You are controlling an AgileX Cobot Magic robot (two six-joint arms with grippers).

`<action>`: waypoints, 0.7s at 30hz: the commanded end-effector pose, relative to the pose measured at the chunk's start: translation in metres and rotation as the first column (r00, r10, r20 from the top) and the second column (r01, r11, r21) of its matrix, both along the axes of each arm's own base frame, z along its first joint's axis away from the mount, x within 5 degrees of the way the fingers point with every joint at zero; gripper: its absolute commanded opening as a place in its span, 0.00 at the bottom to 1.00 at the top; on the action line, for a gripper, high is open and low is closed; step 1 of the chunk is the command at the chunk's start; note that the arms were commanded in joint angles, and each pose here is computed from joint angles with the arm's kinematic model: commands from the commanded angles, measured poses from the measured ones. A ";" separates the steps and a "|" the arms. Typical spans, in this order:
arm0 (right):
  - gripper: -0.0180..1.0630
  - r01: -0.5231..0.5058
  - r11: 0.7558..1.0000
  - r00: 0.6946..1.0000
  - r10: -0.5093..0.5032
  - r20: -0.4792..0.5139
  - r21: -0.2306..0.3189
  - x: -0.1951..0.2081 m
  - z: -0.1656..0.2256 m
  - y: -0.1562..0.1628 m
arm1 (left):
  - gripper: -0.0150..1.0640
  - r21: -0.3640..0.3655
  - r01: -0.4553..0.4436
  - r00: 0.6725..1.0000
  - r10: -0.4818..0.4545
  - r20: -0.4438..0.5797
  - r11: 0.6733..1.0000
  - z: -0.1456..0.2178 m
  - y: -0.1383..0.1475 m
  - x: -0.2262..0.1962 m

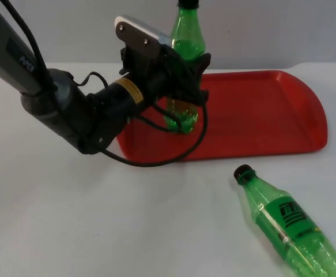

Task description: Place the bottle upright on the tray.

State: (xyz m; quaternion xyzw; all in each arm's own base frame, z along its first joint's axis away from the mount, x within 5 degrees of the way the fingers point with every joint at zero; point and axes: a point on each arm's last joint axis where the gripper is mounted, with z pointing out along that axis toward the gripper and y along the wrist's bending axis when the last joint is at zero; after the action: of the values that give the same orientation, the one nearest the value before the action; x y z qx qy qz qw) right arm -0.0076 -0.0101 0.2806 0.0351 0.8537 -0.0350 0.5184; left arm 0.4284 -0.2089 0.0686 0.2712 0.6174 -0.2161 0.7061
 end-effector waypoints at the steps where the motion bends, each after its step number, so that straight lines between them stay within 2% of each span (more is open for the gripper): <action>1: 0.98 0.003 1.000 1.000 -0.003 0.008 0.002 0.000 0.000 0.000 | 0.01 -0.013 0.013 1.000 -0.013 0.023 1.000 0.002 -0.004 -0.001; 6: 0.98 0.003 1.000 1.000 -0.003 0.008 0.002 0.000 0.000 0.000 | 0.06 -0.014 0.015 1.000 -0.015 0.025 1.000 0.002 -0.004 -0.002; 8: 0.98 0.003 1.000 1.000 -0.003 0.008 0.002 0.000 0.000 0.000 | 0.17 -0.011 0.016 1.000 -0.016 0.023 1.000 0.001 -0.004 -0.002; 10: 0.98 0.003 1.000 1.000 -0.003 0.008 0.002 0.000 0.000 0.000 | 0.33 -0.017 0.019 1.000 -0.019 0.017 1.000 0.001 -0.004 -0.002; 11: 0.98 0.003 1.000 1.000 -0.003 0.008 0.002 0.000 0.000 0.000 | 0.33 -0.017 0.019 1.000 -0.019 0.017 1.000 0.001 -0.004 -0.002; 15: 0.98 0.003 1.000 1.000 -0.003 0.008 0.002 0.000 0.000 0.000 | 0.74 -0.039 0.022 1.000 -0.022 -0.002 0.999 0.001 -0.004 -0.002; 16: 0.98 0.003 1.000 1.000 -0.003 0.008 0.002 0.000 0.000 0.000 | 0.74 -0.039 0.022 1.000 -0.022 -0.002 0.999 0.001 -0.004 -0.002; 19: 0.98 0.004 1.000 1.000 -0.004 0.008 0.000 0.000 0.000 0.000 | 0.86 -0.040 0.022 1.000 -0.022 -0.003 0.999 0.001 -0.004 -0.002; 21: 0.98 0.004 1.000 1.000 -0.004 0.008 0.000 0.000 0.000 0.000 | 0.87 -0.040 0.022 1.000 -0.022 -0.003 0.999 0.001 -0.004 -0.002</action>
State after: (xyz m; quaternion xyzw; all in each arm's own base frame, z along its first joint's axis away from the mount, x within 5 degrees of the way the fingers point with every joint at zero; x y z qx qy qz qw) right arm -0.0076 -0.0101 0.2806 0.0369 0.8536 -0.0340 0.5185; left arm 0.4281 -0.2090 0.0689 0.2632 0.6171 -0.2270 0.7059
